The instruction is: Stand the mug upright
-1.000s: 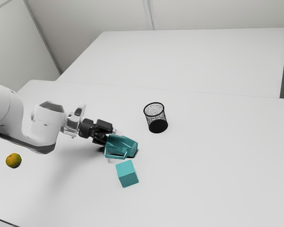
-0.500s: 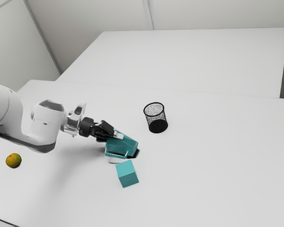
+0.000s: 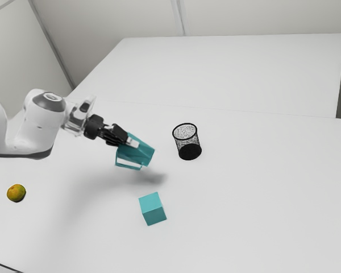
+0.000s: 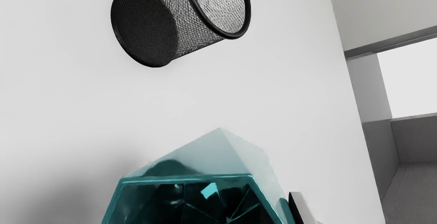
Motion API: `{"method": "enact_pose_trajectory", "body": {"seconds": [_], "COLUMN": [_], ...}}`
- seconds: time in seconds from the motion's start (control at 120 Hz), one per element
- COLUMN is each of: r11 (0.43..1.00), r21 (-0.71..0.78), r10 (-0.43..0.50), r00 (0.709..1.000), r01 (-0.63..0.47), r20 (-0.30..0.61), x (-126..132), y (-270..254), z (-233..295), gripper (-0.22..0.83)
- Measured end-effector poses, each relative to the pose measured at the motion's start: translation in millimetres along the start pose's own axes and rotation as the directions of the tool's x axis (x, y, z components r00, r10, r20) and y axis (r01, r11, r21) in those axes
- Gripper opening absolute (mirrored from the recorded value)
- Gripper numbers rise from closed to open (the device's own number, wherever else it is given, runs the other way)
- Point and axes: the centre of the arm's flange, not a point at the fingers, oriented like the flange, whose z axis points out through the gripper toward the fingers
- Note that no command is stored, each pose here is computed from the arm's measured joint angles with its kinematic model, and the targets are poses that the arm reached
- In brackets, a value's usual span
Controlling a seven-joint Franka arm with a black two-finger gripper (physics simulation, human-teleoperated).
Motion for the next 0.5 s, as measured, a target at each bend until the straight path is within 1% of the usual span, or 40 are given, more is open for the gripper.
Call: {"method": "enact_pose_trajectory", "body": {"seconds": [0.092, 0.208, 0.35, 0.5], "r11": [0.995, 0.978, 0.939, 0.883], "r21": [0.079, 0.186, 0.323, 0.45], "r10": [0.047, 0.057, 0.005, -0.058], "r00": [0.995, 0.977, 0.946, 0.919], "r01": [-0.054, -0.096, -0.116, -0.135], "r20": [0.084, 0.205, 0.325, 0.391], "x": [12.2, 17.7, 15.0, 13.2], "y": [12.3, 21.9, 23.5, 28.0], "z": [-15.9, -28.8, -37.9, -40.9], "gripper": [-0.17, -0.16, -0.17, -0.17]}}
